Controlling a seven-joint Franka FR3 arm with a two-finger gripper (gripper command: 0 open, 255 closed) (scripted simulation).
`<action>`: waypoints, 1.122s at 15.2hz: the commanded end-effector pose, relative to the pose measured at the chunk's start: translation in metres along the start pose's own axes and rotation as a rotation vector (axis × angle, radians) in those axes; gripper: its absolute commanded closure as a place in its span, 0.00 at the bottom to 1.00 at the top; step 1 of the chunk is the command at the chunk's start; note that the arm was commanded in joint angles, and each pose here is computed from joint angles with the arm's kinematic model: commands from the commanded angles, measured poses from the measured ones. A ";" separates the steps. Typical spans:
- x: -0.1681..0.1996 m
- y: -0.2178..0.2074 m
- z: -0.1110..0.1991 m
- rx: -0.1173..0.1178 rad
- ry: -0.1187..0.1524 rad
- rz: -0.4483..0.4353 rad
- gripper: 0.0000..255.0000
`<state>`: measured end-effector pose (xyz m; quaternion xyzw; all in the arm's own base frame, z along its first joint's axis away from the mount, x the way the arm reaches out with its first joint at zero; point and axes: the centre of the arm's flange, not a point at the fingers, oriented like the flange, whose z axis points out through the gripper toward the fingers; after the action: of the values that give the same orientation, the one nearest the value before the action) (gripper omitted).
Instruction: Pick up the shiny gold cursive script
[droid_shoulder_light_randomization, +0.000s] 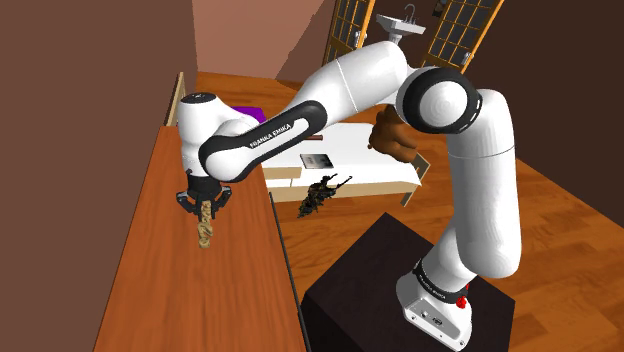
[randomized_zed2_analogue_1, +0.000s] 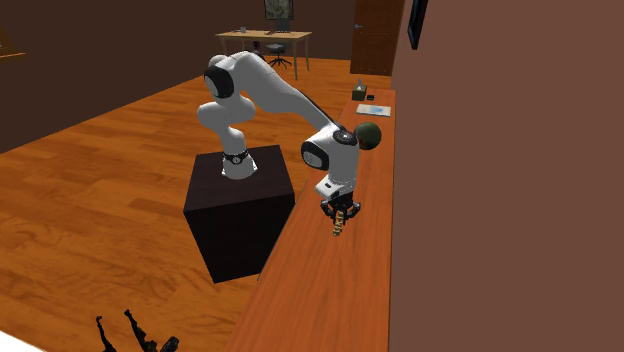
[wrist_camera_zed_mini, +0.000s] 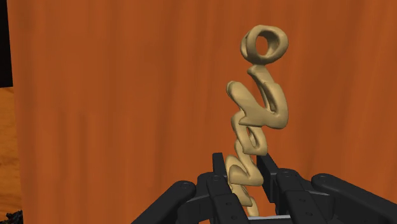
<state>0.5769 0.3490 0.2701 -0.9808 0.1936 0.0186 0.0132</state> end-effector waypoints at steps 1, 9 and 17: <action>0.000 0.000 0.000 0.000 0.000 0.000 1.00; -0.001 -0.001 -0.032 0.000 0.000 0.000 1.00; -0.003 -0.001 -0.074 0.000 0.000 0.000 1.00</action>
<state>0.5771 0.3480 0.3382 -0.9808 0.1937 0.0186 0.0131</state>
